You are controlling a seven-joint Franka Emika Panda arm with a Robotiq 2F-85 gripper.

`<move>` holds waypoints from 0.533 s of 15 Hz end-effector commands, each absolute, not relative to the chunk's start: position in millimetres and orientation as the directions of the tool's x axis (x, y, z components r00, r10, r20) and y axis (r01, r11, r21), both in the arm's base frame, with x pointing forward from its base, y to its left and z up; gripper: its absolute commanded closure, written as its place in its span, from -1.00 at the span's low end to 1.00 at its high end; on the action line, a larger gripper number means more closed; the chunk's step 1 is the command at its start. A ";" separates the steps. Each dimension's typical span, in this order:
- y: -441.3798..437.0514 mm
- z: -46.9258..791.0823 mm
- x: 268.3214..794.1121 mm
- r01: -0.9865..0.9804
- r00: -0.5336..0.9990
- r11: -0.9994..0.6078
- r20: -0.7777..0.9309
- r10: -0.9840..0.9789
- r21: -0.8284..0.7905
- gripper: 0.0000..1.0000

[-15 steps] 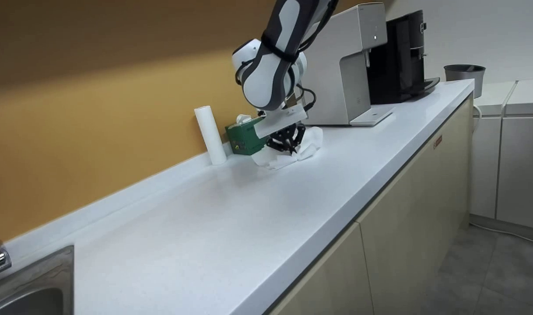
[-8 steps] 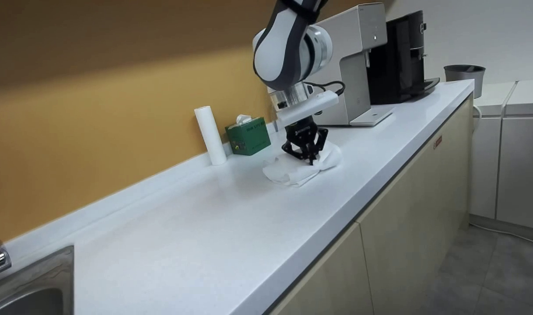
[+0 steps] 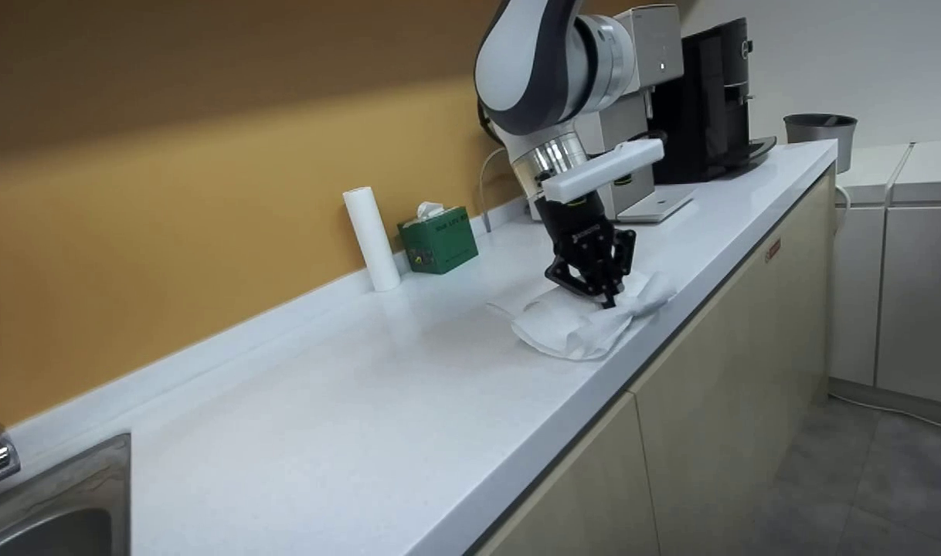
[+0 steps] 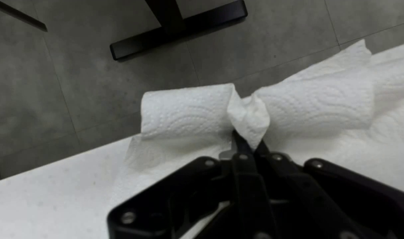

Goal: Wipe the kitchen counter with the white paper towel

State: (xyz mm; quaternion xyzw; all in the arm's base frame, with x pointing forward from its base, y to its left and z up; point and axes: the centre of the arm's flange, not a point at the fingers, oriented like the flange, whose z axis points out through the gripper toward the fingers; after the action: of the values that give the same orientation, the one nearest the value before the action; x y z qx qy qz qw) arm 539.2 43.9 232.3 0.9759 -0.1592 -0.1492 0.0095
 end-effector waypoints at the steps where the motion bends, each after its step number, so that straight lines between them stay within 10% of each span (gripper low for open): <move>1: 13.0 233.2 512.9 -0.361 0.876 -0.928 -0.308 -0.371 0.094 0.98; 8: -36.4 228.3 533.4 -0.501 0.835 -0.859 -0.202 -0.512 0.107 0.98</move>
State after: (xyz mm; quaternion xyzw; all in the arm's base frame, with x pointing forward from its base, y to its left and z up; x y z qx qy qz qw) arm 527.1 -26.2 229.9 0.9634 -0.2287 -0.1391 0.0151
